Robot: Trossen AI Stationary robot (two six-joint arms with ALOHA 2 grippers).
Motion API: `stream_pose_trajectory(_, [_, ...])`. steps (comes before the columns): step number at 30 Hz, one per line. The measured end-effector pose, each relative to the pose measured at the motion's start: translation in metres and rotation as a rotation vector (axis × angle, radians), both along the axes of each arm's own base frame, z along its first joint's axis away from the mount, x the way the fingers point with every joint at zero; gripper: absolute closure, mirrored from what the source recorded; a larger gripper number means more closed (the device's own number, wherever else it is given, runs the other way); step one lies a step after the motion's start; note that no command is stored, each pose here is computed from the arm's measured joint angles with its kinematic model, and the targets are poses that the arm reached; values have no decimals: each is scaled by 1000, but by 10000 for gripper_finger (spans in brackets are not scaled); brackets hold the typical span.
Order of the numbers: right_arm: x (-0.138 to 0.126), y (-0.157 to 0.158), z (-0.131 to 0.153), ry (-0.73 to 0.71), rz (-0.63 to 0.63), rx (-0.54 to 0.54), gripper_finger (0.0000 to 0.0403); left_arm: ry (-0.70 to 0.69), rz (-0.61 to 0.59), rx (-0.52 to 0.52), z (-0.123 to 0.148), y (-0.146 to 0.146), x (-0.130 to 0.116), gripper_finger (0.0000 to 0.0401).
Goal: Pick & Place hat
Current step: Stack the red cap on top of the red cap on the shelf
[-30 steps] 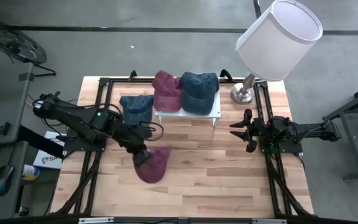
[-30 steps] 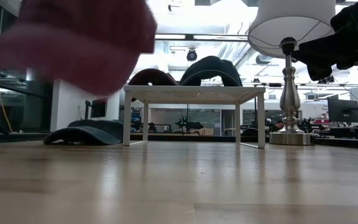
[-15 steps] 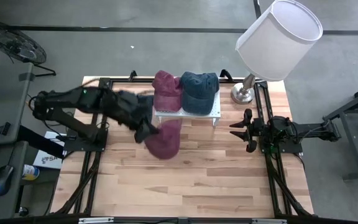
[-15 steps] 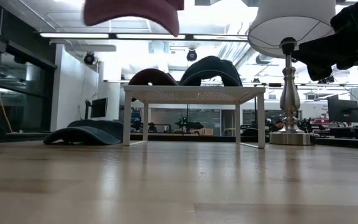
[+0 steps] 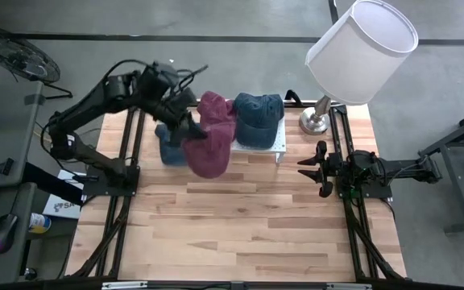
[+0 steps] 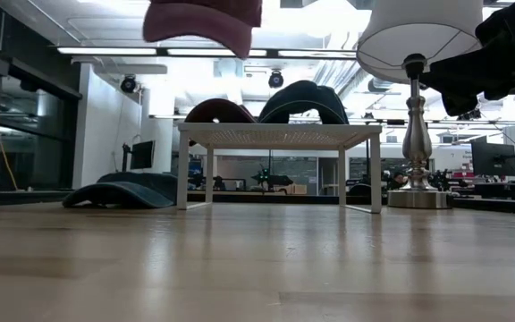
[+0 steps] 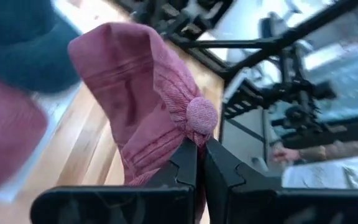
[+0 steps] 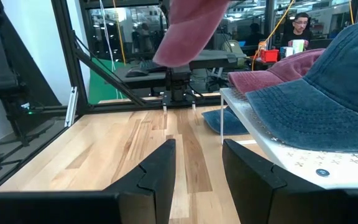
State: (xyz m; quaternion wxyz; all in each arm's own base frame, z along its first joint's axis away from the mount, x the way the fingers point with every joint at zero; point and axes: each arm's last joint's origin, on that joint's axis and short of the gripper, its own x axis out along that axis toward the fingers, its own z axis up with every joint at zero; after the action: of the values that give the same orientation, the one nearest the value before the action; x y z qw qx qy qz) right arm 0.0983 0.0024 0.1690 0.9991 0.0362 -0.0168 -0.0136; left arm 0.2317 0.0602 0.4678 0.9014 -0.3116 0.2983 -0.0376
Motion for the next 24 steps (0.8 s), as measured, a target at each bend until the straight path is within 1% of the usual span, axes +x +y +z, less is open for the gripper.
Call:
stream_pose_trajectory(2, [0, 0, 0, 0, 0, 0, 276, -13, -39, -4, -1, 12, 3, 399])
stream_pose_trajectory(8, [0, 0, 0, 4, 0, 0, 276, -47, -77, -31, -5, 45, 10, 399])
stream_pose_trajectory(14, [0, 0, -1, 6, 0, 0, 276, -73, -90, -47, -5, 59, 3, 399])
stream_pose_trajectory(18, [0, 0, -1, 6, 0, 0, 276, -93, -77, -52, -4, 69, -4, 399])
stream_pose_trajectory(24, [0, 0, -1, 7, 0, 0, 276, -124, -74, -23, -3, 78, -12, 399])
